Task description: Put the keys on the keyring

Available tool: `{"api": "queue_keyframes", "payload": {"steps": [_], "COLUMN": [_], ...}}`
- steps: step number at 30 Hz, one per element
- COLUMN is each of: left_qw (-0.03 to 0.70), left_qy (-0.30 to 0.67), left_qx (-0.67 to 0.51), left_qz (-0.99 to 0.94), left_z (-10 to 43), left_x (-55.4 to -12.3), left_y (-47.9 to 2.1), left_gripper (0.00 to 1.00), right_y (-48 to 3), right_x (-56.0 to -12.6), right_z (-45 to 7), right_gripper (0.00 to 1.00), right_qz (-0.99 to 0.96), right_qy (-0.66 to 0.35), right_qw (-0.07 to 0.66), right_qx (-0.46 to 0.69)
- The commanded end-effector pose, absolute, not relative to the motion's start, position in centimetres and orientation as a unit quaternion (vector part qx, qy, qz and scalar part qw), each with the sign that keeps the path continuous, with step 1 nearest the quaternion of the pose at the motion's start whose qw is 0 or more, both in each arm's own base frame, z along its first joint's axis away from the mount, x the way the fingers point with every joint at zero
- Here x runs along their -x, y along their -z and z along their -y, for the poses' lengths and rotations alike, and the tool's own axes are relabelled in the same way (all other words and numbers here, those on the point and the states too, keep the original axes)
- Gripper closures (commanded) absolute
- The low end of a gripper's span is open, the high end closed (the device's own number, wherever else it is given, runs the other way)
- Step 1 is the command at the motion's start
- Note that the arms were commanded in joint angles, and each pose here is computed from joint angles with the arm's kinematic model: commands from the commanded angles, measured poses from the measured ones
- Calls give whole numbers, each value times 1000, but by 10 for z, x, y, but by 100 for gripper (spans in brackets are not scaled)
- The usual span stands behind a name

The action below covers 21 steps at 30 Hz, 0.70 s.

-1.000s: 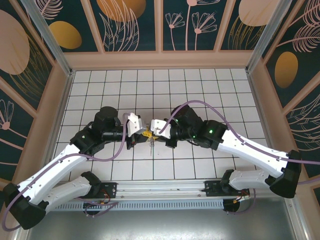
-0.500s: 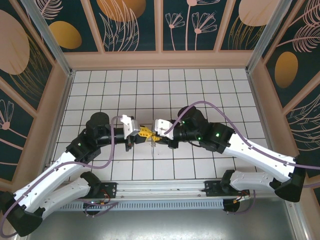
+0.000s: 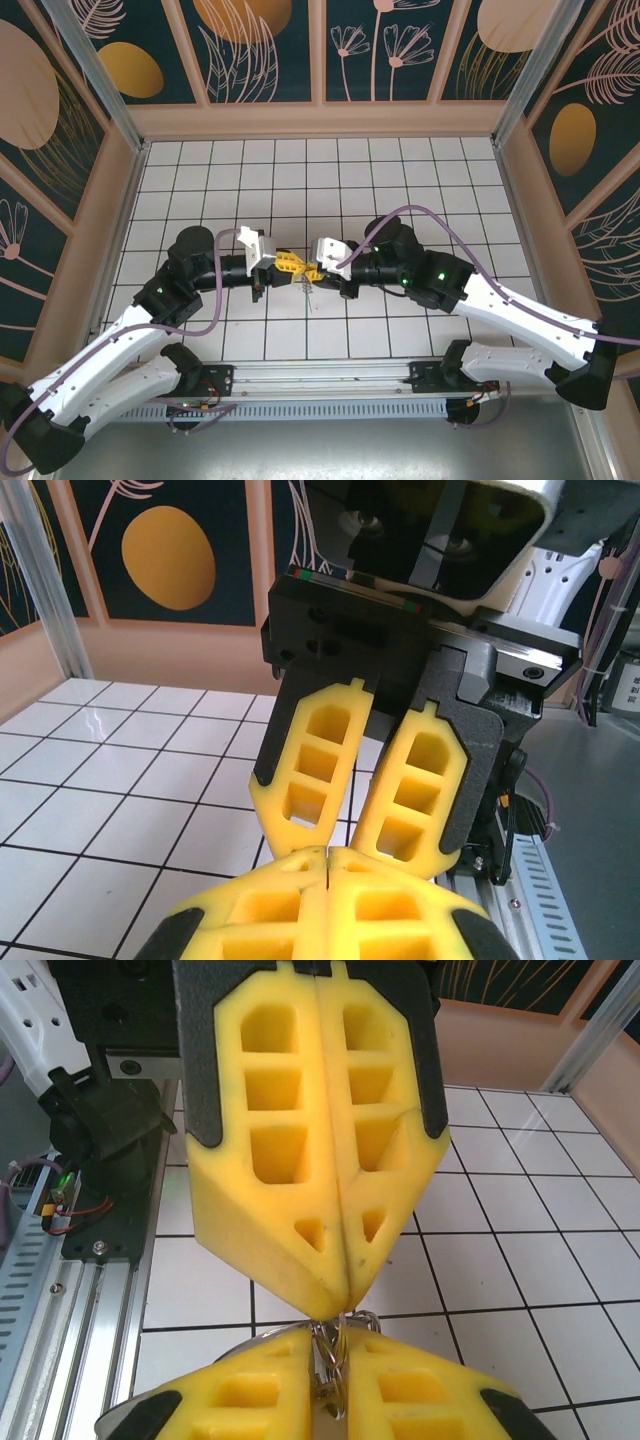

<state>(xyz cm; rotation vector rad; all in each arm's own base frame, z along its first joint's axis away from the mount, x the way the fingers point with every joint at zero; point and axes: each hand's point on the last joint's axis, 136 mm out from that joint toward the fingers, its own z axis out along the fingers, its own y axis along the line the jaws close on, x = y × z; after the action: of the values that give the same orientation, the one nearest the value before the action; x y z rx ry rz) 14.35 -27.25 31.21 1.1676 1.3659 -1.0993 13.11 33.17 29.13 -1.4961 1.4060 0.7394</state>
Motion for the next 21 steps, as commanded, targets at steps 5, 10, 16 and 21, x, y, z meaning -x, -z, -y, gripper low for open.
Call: {"api": "queue_keyframes", "payload": {"steps": [5,10,16,21], "left_qw": [514,480,457,455], "left_qy": [457,435,384,370], "left_qx": [-494,-509,-524,-530], "left_qz": [-532,-566,-608,-613], "left_z": [273,271,265,265], "left_x": [-138,-140,-149,-153], "left_y": [-329,-312,-292,-288], "left_gripper": [100,100,79,77], "right_y": [-299,-312,-298,-293], "right_x": [-132,-142,-145,-144], "right_z": [-332,-324,-327,-333], "right_gripper": [100,100,100,100], "right_qz": [-573,-581,-594,-594], "right_qy": [-325,-331,-300,-286], "right_qw": [470,474,443,420], "right_qx": [588,573,601,624]}}
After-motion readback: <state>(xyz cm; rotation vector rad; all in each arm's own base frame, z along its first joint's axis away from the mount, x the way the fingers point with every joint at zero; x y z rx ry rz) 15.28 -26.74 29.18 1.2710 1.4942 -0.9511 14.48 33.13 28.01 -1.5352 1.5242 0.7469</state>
